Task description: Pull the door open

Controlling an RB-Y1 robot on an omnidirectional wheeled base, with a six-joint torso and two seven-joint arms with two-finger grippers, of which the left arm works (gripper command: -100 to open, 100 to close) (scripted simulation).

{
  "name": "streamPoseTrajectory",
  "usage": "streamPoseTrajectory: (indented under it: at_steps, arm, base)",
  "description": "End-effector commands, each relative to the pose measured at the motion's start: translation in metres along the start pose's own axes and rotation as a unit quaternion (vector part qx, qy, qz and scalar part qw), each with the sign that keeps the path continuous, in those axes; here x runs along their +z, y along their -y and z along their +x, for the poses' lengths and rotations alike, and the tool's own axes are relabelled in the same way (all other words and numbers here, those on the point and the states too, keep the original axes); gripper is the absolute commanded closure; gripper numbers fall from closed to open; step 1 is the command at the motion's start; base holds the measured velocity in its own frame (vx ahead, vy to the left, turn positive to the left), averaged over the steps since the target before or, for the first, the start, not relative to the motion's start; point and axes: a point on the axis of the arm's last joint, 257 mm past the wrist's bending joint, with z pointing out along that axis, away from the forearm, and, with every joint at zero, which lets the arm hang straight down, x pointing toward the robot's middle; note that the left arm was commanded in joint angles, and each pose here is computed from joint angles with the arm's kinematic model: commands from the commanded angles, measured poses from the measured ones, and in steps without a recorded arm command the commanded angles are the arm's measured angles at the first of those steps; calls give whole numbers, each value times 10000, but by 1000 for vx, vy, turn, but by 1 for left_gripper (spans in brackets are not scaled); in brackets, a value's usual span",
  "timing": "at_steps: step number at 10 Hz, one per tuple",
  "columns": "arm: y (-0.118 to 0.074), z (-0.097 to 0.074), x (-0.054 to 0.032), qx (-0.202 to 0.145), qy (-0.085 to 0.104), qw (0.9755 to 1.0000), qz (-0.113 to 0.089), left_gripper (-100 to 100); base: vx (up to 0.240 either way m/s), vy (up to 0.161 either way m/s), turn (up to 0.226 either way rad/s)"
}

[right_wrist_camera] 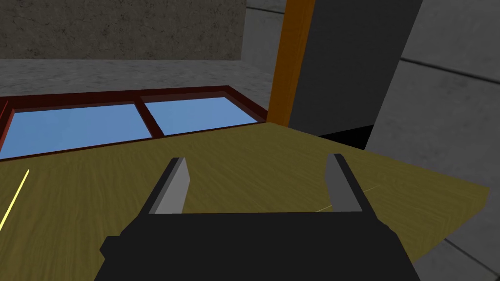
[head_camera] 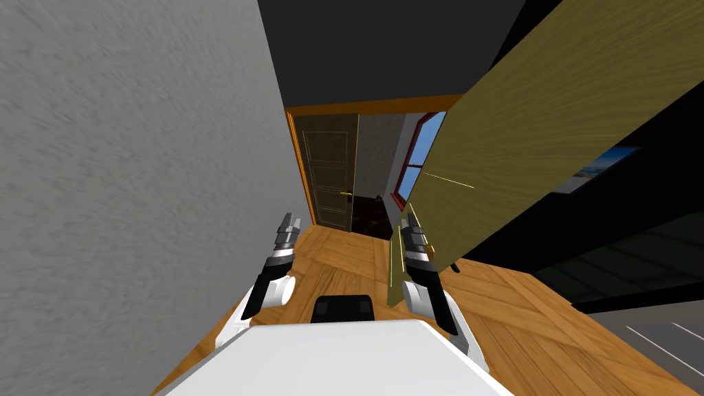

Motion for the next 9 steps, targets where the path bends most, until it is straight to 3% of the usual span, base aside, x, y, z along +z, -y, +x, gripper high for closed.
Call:
streamPoseTrajectory:
  at_steps: [1, 9]
  arm:
    - [-129, -1, 42, 4, -19, 10000, -83, -100]
    - [-830, 79, 202, 14, -101, 9984, -552, -100]
  base:
    - [70, 49, -54]
    - [94, 43, -66]
